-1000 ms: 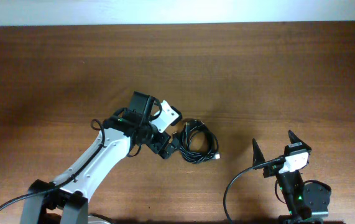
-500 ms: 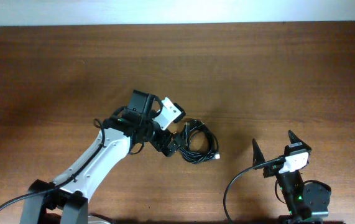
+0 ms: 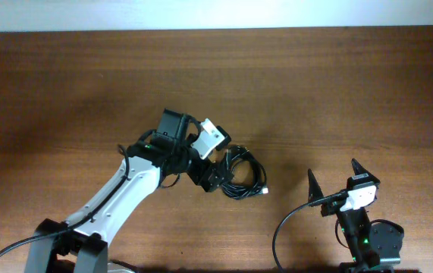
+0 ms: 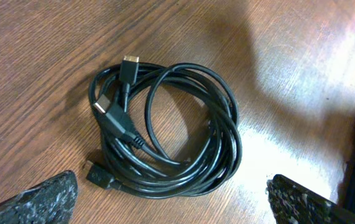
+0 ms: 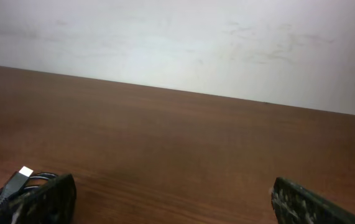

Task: Untangle cables

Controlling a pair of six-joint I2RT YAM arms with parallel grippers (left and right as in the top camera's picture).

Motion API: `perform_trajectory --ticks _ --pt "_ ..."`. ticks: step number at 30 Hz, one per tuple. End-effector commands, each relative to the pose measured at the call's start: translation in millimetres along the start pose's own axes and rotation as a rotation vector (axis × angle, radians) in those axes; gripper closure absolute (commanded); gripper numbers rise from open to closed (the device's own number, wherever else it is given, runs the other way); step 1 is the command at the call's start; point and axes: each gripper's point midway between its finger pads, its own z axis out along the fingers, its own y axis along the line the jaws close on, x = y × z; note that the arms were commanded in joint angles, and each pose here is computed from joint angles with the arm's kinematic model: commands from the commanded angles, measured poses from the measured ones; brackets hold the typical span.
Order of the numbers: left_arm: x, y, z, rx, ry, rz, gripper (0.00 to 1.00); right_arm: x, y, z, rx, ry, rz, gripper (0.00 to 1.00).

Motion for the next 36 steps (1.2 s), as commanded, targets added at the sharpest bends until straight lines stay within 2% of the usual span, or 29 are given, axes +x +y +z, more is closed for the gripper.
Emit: perform_trajectory --ticks 1,6,16,20,24,26,36 --pt "-10.7 -3.0 -1.3 0.017 -0.022 0.031 0.01 2.8 -3.2 -0.2 0.016 0.006 0.002 0.01" --pt "-10.5 15.1 -1.9 -0.085 -0.009 0.043 0.01 2.8 -3.2 -0.2 0.016 0.006 0.002 0.01" --pt "-13.5 16.5 -2.1 -0.091 -0.020 0.049 0.01 2.8 -3.2 -0.2 0.016 0.006 0.002 0.01" --pt "-6.3 39.1 -5.8 -0.224 0.008 -0.098 0.01 2.8 -3.2 -0.2 0.016 0.006 0.002 0.01" --pt "-6.1 40.1 -6.0 -0.229 0.009 -0.099 0.01 2.8 -3.2 -0.2 0.016 0.006 0.002 0.01" --pt "-3.0 49.4 -8.5 -0.287 0.018 -0.144 0.01 2.8 -3.2 -0.2 0.016 0.006 0.002 0.01" --pt "-3.9 50.0 -8.7 -0.290 0.011 -0.164 0.01 2.8 -3.2 -0.2 0.016 0.006 0.002 0.01"
